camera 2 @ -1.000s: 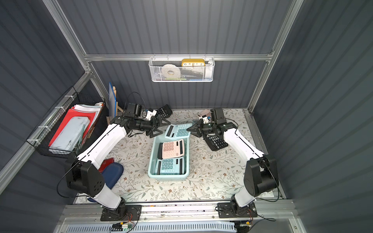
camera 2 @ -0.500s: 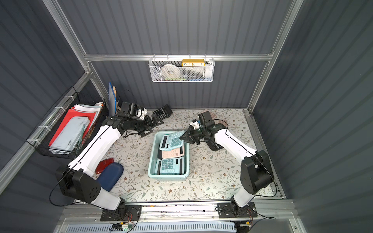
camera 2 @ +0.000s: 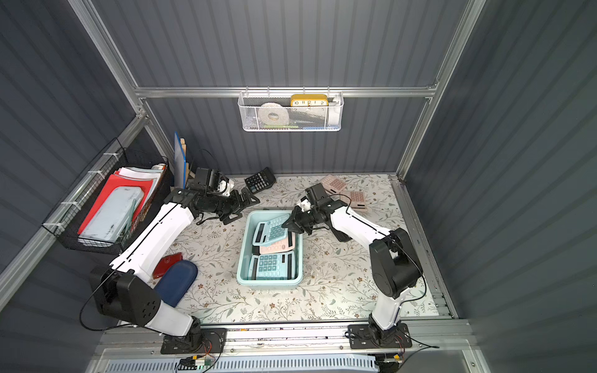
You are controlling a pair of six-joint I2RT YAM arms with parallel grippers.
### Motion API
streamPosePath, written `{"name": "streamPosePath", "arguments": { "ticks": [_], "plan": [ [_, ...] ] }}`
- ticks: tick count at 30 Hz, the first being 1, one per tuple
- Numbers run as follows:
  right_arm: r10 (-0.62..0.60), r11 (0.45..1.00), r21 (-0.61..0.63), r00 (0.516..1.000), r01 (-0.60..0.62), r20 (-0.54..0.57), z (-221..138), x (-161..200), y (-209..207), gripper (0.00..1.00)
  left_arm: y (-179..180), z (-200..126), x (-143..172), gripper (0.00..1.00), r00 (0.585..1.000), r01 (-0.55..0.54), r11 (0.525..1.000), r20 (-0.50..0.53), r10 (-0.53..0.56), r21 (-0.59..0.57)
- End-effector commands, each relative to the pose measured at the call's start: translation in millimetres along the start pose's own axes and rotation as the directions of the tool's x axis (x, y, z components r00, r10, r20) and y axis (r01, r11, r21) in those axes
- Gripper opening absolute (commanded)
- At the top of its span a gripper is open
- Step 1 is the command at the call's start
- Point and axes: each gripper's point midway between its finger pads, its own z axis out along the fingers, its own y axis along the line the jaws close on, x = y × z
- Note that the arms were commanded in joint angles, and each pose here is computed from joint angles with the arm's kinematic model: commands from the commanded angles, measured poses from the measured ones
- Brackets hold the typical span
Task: Put the calculator in the storage box
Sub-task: Place the calculator in the storage box.
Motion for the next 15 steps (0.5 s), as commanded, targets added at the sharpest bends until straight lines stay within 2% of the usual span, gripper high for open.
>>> {"name": "streamPosePath", "arguments": {
  "ticks": [1, 5, 7, 10, 15],
  "plan": [
    [-0.049, 0.997, -0.058, 0.999, 0.049, 0.003, 6, -3, 24, 0.0, 2, 0, 4, 0.99, 1.0, -0.017, 1.0, -0.017, 0.017, 0.003],
    [-0.033, 0.999, -0.016, 0.999, 0.033, -0.014, 13, 2, 13, 0.0, 4, 3, 4, 0.99, 1.0, -0.018, 1.0, -0.022, 0.018, 0.006],
    [-0.025, 1.0, 0.009, 1.0, 0.025, -0.019, 13, 4, 7, 0.13, 4, 6, 4, 1.0, 1.0, -0.015, 1.0, -0.026, 0.015, 0.006],
    [-0.025, 0.999, 0.045, 0.999, 0.026, -0.025, 11, 6, 0, 0.21, 3, 9, 3, 0.99, 0.999, -0.015, 1.0, -0.033, 0.015, 0.014],
    [-0.029, 0.992, 0.122, 0.999, 0.03, -0.014, -5, 8, -7, 0.26, 5, 12, 2, 0.99, 0.999, -0.013, 1.0, -0.039, 0.013, 0.009]
  ]
}}
